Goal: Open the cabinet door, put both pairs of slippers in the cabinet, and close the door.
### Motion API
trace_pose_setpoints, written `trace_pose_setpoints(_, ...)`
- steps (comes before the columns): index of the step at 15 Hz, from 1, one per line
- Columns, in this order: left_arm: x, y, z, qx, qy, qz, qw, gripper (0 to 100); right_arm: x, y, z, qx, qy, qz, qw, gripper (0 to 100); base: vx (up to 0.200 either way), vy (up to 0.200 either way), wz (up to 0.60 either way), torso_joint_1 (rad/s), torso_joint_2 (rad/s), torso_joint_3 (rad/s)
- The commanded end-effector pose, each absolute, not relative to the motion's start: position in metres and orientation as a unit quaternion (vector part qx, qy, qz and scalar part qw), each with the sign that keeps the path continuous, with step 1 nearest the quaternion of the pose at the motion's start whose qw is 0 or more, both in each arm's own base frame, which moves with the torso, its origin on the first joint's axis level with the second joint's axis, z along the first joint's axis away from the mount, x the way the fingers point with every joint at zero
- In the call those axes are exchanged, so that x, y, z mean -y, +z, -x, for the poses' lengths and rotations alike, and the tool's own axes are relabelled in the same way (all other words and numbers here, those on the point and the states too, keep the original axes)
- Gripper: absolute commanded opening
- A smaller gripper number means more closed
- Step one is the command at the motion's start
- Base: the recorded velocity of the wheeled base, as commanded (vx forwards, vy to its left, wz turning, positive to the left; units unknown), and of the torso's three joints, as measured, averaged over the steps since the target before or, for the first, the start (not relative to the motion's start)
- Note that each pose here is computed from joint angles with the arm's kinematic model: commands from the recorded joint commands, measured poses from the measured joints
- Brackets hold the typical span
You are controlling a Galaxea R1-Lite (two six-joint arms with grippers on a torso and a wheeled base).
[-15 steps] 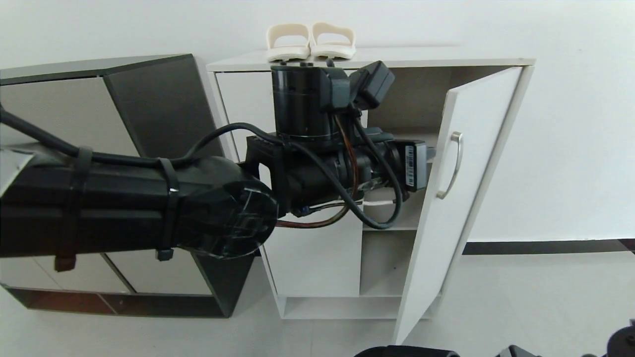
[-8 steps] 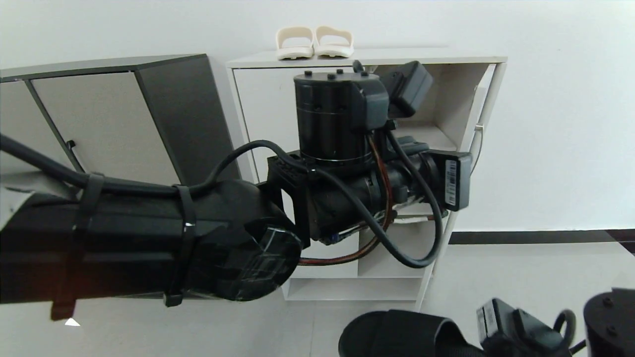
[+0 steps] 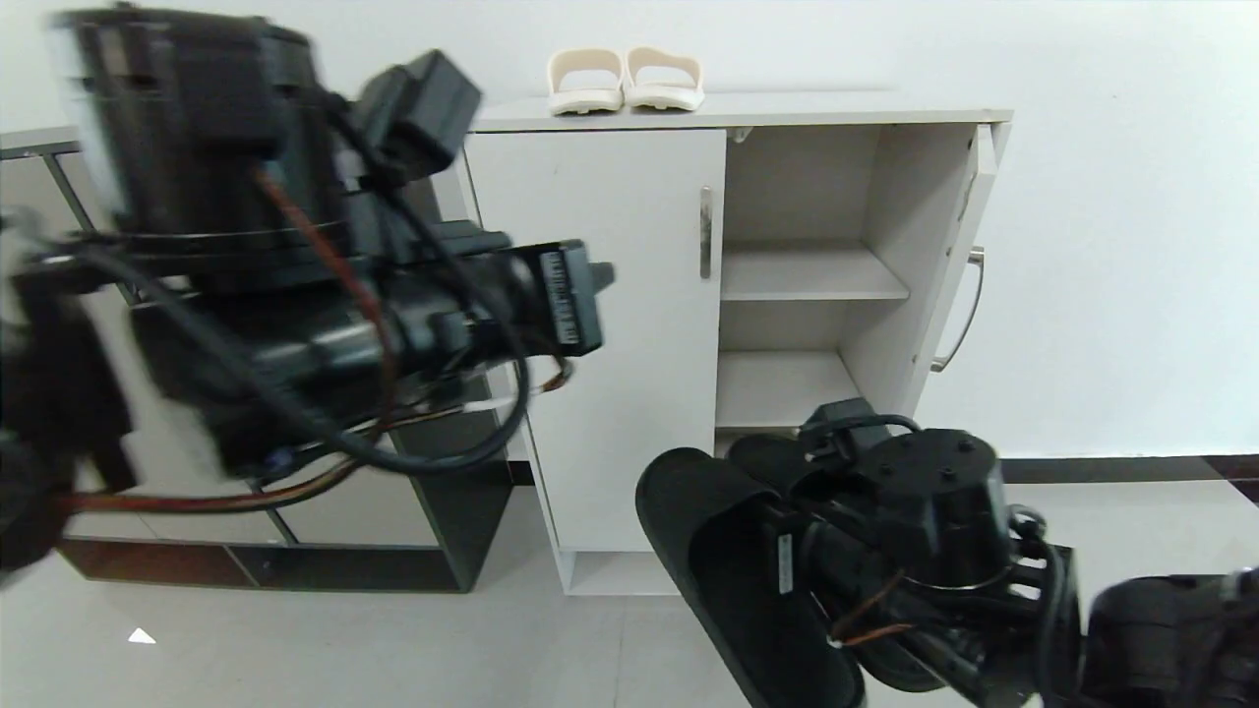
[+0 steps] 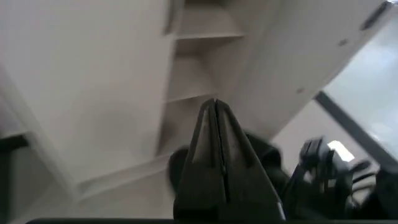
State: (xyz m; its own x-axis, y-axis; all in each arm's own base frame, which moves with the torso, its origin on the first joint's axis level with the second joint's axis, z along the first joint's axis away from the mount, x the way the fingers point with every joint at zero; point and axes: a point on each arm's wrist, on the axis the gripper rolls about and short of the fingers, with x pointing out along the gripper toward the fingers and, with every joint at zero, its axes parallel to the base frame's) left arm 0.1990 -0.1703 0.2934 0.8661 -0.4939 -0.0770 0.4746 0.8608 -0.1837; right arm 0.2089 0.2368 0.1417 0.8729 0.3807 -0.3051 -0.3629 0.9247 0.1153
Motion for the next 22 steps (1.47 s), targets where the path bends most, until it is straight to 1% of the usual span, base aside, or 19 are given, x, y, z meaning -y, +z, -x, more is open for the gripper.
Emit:
trace_pose_setpoints(1,0.082,0.265,-0.135,-0.066,-0.112,0.041,0.991,0,-0.279,0.111,-0.246,-0.160,0.124,-0.016,0.979,0,0.000,0.000,0.00,0.000,0.00,0.000)
trace_pose_setpoints(2,0.060,0.250,-0.119,-0.063,-0.072,0.027,0.995,0,-0.286,0.109,-0.256,-0.154,0.118,-0.018,0.981,0,0.000,0.000,0.00,0.000,0.00,0.000)
trace_pose_setpoints(4,0.027,0.229,-0.085,-0.042,0.016,0.036,0.998,0,-0.297,0.107,-0.285,-0.134,0.091,-0.014,0.987,0,0.000,0.000,0.00,0.000,0.00,0.000)
trace_pose_setpoints(5,0.014,0.222,-0.068,-0.021,0.075,0.041,0.996,0,-0.301,0.105,-0.302,-0.120,0.058,-0.010,0.991,0,0.000,0.000,0.00,0.000,0.00,0.000)
trace_pose_setpoints(6,0.006,0.219,-0.056,-0.002,0.104,0.050,0.993,0,-0.301,0.104,-0.315,-0.110,0.035,-0.009,0.993,0,0.000,0.000,0.00,0.000,0.00,0.000)
trace_pose_setpoints(7,0.001,0.213,-0.045,0.010,0.122,0.055,0.991,0,-0.300,0.103,-0.323,-0.105,0.023,-0.008,0.994,0,0.000,0.000,0.00,0.000,0.00,0.000)
trace_pose_setpoints(9,-0.008,0.183,-0.014,0.022,0.155,0.053,0.986,0,-0.291,0.102,-0.333,-0.115,-0.001,0.001,0.993,0,0.000,0.000,0.00,0.000,0.00,0.000)
trace_pose_setpoints(10,-0.010,0.176,-0.009,0.022,0.166,0.053,0.984,0,-0.289,0.102,-0.334,-0.116,-0.005,0.003,0.993,0,0.000,0.000,0.00,0.000,0.00,0.000)
trace_pose_setpoints(11,-0.011,0.153,0.001,0.016,0.192,0.050,0.980,0,-0.287,0.102,-0.335,-0.116,-0.017,0.005,0.993,0,0.000,0.000,0.00,0.000,0.00,0.000)
trace_pose_setpoints(12,-0.012,0.137,0.007,0.013,0.200,0.048,0.979,0,-0.284,0.102,-0.334,-0.117,-0.021,0.006,0.993,0,0.000,0.000,0.00,0.000,0.00,0.000)
trace_pose_setpoints(13,-0.012,0.131,0.010,0.016,0.201,0.048,0.978,0,-0.283,0.103,-0.333,-0.118,-0.022,0.007,0.993,0,0.000,0.000,0.00,0.000,0.00,0.000)
trace_pose_setpoints(14,-0.013,0.114,0.018,0.021,0.205,0.045,0.978,0,-0.276,0.107,-0.327,-0.127,-0.029,0.017,0.991,0,0.000,0.000,0.00,0.000,0.00,0.000)
trace_pose_setpoints(15,-0.013,0.102,0.023,0.012,0.220,0.043,0.974,0,-0.271,0.111,-0.322,-0.130,-0.039,0.024,0.990,0,0.000,0.000,0.00,0.000,0.00,0.000)
trace_pose_setpoints(16,-0.011,0.086,0.028,-0.001,0.254,0.040,0.966,0,-0.266,0.117,-0.317,-0.130,-0.042,0.025,0.990,0,0.000,0.000,0.00,0.000,0.00,0.000)
trace_pose_setpoints(17,-0.011,0.080,0.028,0.000,0.262,0.047,0.964,0,-0.262,0.120,-0.315,-0.130,-0.045,0.025,0.990,0,0.000,0.000,0.00,0.000,0.00,0.000)
trace_pose_setpoints(18,-0.011,0.081,0.027,0.016,0.260,0.062,0.963,0,-0.255,0.122,-0.309,-0.134,-0.048,0.028,0.989,0,0.000,0.000,0.00,0.000,0.00,0.000)
trace_pose_setpoints(19,-0.011,0.080,0.027,0.018,0.250,0.058,0.966,0,-0.247,0.122,-0.302,-0.139,-0.053,0.034,0.988,0,0.000,0.000,0.00,0.000,0.00,0.000)
trace_pose_setpoints(20,-0.009,0.080,0.026,0.015,0.214,0.044,0.976,0,-0.240,0.120,-0.297,-0.144,-0.058,0.036,0.987,0,0.000,0.000,0.00,0.000,0.00,0.000)
trace_pose_setpoints(22,-0.005,0.079,0.023,0.021,0.110,0.038,0.993,0,-0.225,0.113,-0.291,-0.159,-0.070,0.038,0.984,0,0.000,0.000,0.00,0.000,0.00,0.000)
